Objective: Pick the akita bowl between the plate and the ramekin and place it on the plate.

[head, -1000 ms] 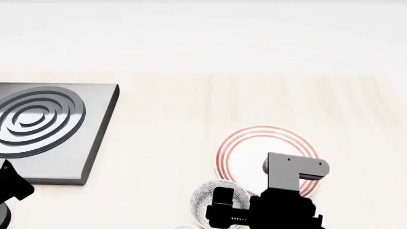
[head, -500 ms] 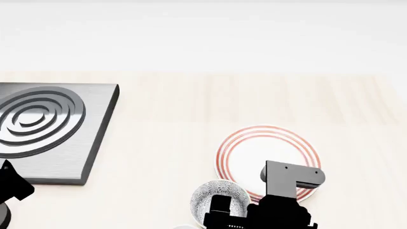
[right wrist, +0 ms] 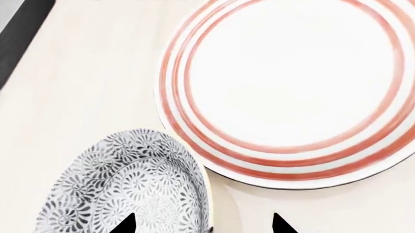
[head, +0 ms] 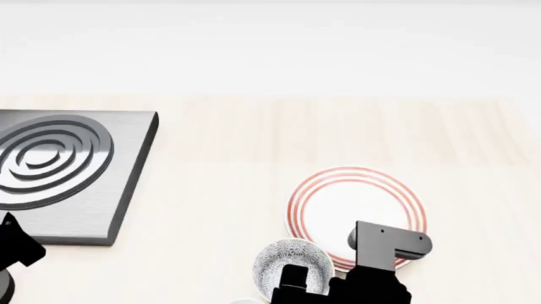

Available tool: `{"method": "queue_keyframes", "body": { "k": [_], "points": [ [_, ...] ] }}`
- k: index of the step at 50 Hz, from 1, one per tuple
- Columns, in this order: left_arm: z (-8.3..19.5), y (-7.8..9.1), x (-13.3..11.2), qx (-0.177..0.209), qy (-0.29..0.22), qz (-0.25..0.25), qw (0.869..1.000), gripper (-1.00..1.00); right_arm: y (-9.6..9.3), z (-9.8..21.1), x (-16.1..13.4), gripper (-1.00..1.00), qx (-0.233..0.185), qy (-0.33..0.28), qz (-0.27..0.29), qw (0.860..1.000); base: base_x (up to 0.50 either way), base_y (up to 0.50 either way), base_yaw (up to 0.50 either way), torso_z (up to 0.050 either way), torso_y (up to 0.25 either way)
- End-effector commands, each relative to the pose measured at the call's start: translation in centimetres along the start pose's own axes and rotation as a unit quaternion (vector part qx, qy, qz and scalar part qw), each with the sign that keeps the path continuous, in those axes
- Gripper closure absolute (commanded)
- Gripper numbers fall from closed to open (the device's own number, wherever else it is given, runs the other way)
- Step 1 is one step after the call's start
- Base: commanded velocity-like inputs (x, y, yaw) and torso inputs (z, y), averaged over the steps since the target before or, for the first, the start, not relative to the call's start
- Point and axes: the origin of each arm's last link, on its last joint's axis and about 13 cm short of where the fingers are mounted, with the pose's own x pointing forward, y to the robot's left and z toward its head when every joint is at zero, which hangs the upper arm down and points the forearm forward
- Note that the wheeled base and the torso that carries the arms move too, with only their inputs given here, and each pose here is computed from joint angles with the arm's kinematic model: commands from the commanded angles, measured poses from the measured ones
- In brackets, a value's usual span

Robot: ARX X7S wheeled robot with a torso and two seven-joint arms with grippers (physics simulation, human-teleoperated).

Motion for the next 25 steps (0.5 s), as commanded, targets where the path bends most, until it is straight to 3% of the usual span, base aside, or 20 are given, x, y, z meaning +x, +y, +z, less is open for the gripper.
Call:
{"method": "queue_keyframes", "body": {
  "k": [1, 7, 8, 10, 25],
  "points": [
    [0.04, -0.01, -0.02, 0.0, 0.0, 0.0, 1.0, -1.0, -0.04, -0.36, 0.16, -1.0, 0.003, 0.006, 0.001, 1.0, 0.0, 0.0, 0.0, 0.0, 0.0],
    [0.07, -0.03, -0.05, 0.0, 0.0, 0.0, 1.0, -1.0, -0.05, -0.37, 0.12, -1.0, 0.003, 0.007, 0.002, 1.0, 0.0, 0.0, 0.0, 0.0, 0.0],
    [0.09, -0.04, -0.06, 0.0, 0.0, 0.0, 1.0, -1.0, -0.04, -0.38, 0.07, 1.0, -0.009, 0.004, -0.009, 1.0, 0.0, 0.0, 0.0, 0.0, 0.0],
    [0.08, -0.04, -0.05, 0.0, 0.0, 0.0, 1.0, -1.0, -0.14, -0.22, 0.02, 1.0, -0.002, -0.004, -0.03, 1.0, 0.0, 0.0, 0.0, 0.0, 0.0],
    [0.0, -0.02, 0.03, -0.001, 0.001, 0.0, 1.0, -1.0, 0.46, 0.49, -0.37, 1.0, -0.058, -0.035, -0.031, 0.997, 0.0, 0.0, 0.0, 0.0, 0.0]
  ]
}}
